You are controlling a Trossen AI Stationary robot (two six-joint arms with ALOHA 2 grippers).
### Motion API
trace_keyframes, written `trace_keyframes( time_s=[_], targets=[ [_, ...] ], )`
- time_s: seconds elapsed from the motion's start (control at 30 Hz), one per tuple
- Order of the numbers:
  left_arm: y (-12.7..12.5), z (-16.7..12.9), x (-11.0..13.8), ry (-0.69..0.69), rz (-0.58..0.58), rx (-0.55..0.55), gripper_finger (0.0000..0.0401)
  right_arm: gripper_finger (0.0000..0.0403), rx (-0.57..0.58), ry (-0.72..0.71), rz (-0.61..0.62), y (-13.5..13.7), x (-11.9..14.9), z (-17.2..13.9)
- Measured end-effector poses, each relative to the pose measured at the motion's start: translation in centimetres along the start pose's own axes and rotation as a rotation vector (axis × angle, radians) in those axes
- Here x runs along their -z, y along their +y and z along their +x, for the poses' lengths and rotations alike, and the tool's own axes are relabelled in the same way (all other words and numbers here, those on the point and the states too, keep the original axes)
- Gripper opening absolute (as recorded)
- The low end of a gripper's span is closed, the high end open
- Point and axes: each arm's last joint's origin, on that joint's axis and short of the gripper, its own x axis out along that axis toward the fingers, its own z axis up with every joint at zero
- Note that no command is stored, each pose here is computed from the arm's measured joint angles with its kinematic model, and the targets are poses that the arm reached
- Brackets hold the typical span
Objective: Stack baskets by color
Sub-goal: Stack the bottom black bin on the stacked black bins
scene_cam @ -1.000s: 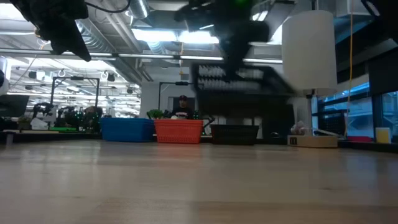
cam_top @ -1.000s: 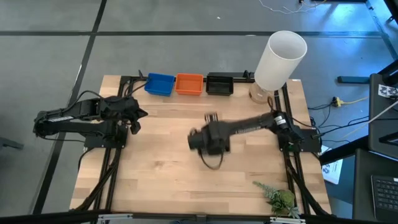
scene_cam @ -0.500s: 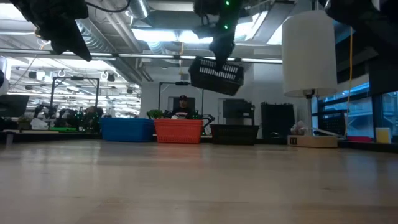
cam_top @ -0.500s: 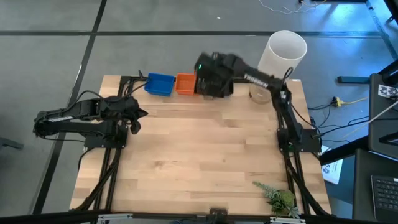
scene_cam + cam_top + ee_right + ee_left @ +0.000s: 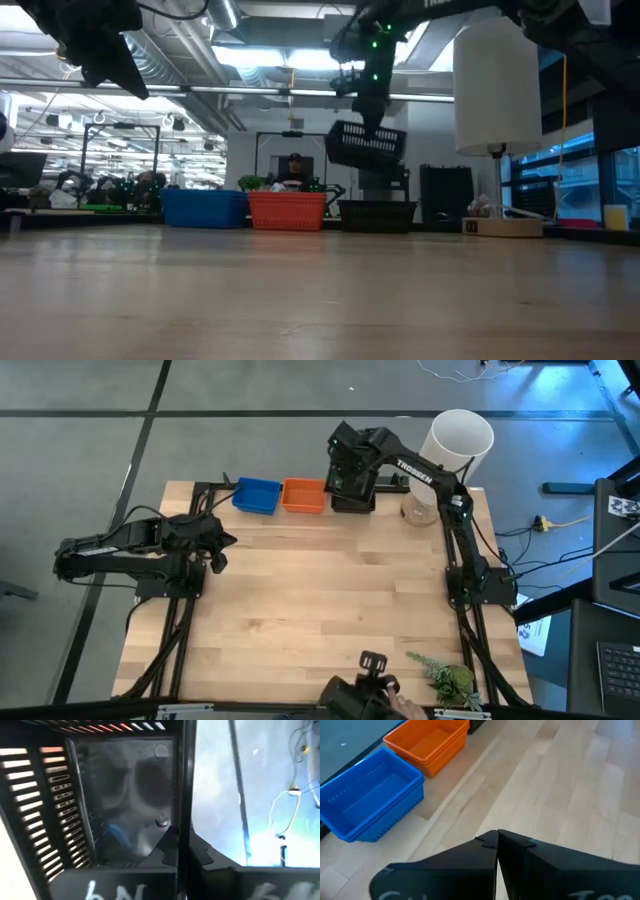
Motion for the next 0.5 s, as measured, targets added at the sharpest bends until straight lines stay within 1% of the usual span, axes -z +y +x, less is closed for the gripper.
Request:
trace_keyframes(
  time_s=[0.13,0.23,0.3,0.43,0.5],
  targets=[
    [0.0,0.0,0.0,0.0,0.0,0.0,0.0,0.0,-0.02,0.056,-0.062,1.0,0.5,2.5],
    [0.0,0.0,0.0,0.0,0.0,0.0,0.0,0.0,0.009,0.078,-0.084,1.6,0.7,4.0],
    [0.0,0.0,0.0,0.0,0.0,0.0,0.0,0.0,-0.002,0.099,-0.134,2.0,1.0,4.8],
    [0.0,0.0,0.0,0.0,0.0,0.0,0.0,0.0,-0.02,0.131,-0.196,2.7,1.5,5.9],
    [0.0,0.0,0.0,0.0,0.0,0.0,0.0,0.0002,-0.018,0.128,-0.199,2.8,1.5,6.0]
  ],
)
